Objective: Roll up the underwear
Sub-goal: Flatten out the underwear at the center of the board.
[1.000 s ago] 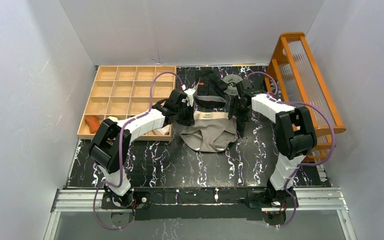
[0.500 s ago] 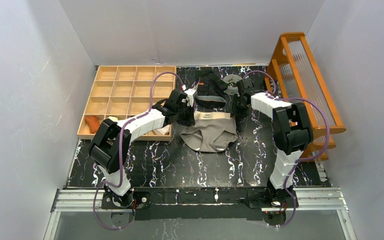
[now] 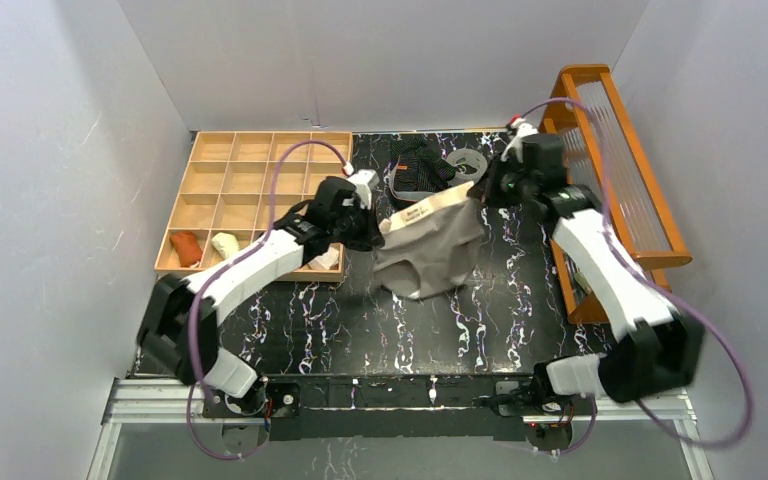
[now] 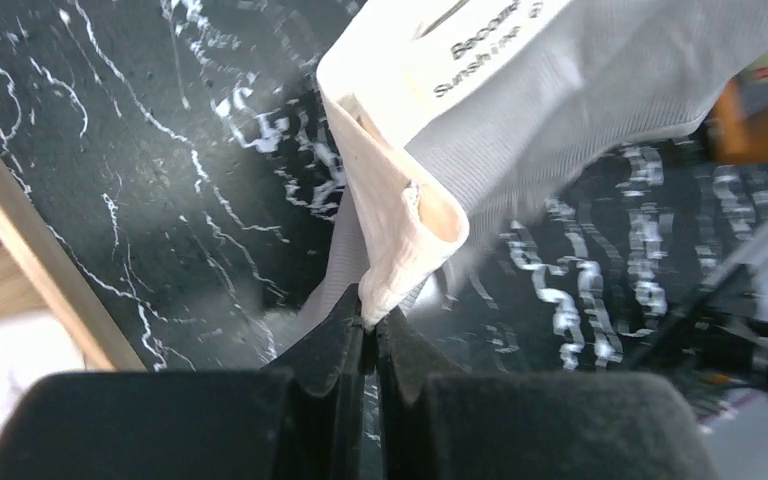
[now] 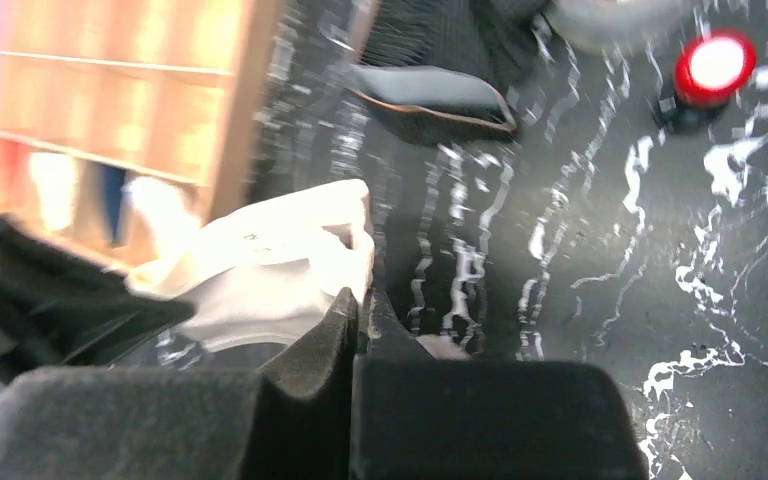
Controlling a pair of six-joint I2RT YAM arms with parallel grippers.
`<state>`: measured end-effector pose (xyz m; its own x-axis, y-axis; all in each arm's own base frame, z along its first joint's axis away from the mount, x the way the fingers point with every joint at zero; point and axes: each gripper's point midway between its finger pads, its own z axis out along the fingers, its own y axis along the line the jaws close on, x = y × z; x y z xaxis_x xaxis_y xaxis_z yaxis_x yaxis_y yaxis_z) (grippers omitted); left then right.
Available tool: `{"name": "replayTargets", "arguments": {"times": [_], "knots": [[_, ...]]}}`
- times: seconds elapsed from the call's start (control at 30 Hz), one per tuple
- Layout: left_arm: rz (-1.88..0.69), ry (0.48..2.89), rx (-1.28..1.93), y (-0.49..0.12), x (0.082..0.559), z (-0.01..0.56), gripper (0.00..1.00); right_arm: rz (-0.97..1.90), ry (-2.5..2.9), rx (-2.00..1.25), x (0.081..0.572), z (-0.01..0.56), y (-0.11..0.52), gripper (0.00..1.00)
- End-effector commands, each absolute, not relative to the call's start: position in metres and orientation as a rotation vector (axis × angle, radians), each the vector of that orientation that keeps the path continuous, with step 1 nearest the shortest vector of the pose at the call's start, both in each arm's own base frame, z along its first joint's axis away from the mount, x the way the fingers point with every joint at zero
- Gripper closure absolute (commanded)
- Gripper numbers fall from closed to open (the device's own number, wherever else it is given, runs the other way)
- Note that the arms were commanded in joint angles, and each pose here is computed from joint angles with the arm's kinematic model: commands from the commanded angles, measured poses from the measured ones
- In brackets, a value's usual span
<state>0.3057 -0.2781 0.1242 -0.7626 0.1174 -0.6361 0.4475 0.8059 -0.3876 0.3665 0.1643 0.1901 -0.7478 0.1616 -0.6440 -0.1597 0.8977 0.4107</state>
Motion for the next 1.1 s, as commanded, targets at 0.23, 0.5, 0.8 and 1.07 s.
{"name": "replayTargets", "arguments": {"times": [0.23,0.5,0.8,1.07], "knots": [[-0.884,2.323,0.265,-0.243,0.181,0.262,0.9,0.928,2.164,-0.138,0.227,0.316,0.169,0.99],[-0.329,2.49,0.311,-0.25,0.269,0.128,0.47,0.142,2.467,0.201,0.338,0.145,0.097,0.99],[-0.514,2.436,0.381,-0.273,0.264,0.114,0.36,0.091,2.444,0.216,0.343,0.144,0.089,0.98],[-0.529,2.445,0.299,-0.301,0.307,0.086,0.36,0.08,2.482,0.211,0.342,0.133,0.09,0.98]]}}
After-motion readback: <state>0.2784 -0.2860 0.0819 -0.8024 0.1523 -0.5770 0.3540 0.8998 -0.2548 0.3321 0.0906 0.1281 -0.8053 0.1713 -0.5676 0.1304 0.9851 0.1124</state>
